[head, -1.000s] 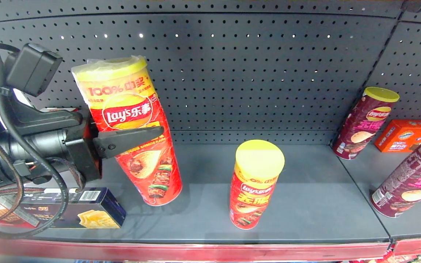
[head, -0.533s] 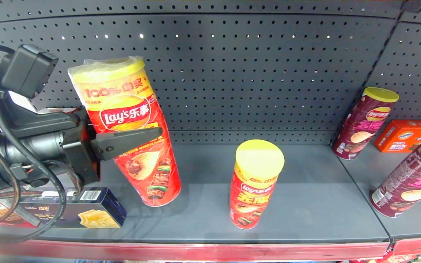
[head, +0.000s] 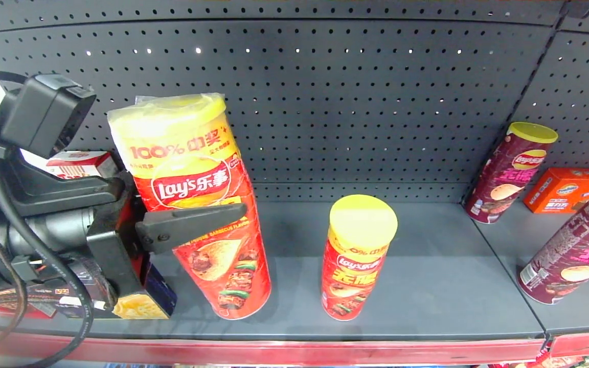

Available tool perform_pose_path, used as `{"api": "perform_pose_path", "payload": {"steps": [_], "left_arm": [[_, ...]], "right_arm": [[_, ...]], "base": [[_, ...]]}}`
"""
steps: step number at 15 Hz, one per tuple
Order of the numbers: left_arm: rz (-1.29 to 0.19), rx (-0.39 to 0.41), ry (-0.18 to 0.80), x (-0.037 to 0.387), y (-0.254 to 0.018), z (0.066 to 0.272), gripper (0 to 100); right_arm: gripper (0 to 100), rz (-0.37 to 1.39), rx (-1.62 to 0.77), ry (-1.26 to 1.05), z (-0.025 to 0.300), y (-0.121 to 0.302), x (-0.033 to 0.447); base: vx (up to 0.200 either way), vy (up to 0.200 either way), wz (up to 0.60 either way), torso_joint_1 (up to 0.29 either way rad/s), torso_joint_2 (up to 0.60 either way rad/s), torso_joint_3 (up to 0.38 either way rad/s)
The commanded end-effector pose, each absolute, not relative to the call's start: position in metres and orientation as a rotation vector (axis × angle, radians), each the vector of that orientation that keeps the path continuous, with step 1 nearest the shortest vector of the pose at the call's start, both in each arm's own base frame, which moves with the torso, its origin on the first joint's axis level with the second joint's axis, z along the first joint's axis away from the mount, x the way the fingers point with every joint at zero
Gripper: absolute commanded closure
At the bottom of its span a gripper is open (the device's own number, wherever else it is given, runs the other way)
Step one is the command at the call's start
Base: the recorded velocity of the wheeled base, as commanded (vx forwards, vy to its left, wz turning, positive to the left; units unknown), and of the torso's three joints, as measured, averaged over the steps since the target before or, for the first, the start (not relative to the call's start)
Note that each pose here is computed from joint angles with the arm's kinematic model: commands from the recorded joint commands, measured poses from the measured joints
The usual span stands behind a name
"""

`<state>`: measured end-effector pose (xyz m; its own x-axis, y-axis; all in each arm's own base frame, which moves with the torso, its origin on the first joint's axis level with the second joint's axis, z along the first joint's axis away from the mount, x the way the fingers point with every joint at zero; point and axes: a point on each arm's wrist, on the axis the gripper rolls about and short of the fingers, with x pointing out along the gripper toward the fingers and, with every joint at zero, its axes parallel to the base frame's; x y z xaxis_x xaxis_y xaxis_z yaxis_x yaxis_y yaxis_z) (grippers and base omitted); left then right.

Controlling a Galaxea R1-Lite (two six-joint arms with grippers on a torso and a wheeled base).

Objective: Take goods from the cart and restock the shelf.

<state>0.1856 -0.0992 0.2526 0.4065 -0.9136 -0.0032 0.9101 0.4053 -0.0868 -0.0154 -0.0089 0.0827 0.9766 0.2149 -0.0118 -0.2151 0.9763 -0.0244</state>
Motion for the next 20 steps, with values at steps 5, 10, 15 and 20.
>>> {"api": "perform_pose_path", "payload": {"steps": [5,10,15,20], "left_arm": [[-1.178,-0.075,0.044,0.181,-0.104,0.254,100],[-1.187,-0.076,0.051,0.173,-0.101,0.251,100],[-1.180,-0.073,0.035,0.173,-0.099,0.255,100],[-1.219,-0.067,0.040,0.185,-0.114,0.257,100]], "right_arm": [[0,0.000,0.004,0.050,0.084,-0.007,-0.013],[0,0.232,-0.034,0.121,0.077,-0.004,-0.014],[0,0.230,-0.023,0.104,0.078,-0.004,-0.014],[0,0.230,-0.021,0.104,0.078,-0.004,-0.014]], "base": [[0.000,0.000,0.00,0.000,0.00,0.000],[0.000,0.000,0.00,0.000,0.00,0.000],[0.000,0.000,0.00,0.000,0.00,0.000],[0.000,0.000,0.00,0.000,0.00,0.000]]}}
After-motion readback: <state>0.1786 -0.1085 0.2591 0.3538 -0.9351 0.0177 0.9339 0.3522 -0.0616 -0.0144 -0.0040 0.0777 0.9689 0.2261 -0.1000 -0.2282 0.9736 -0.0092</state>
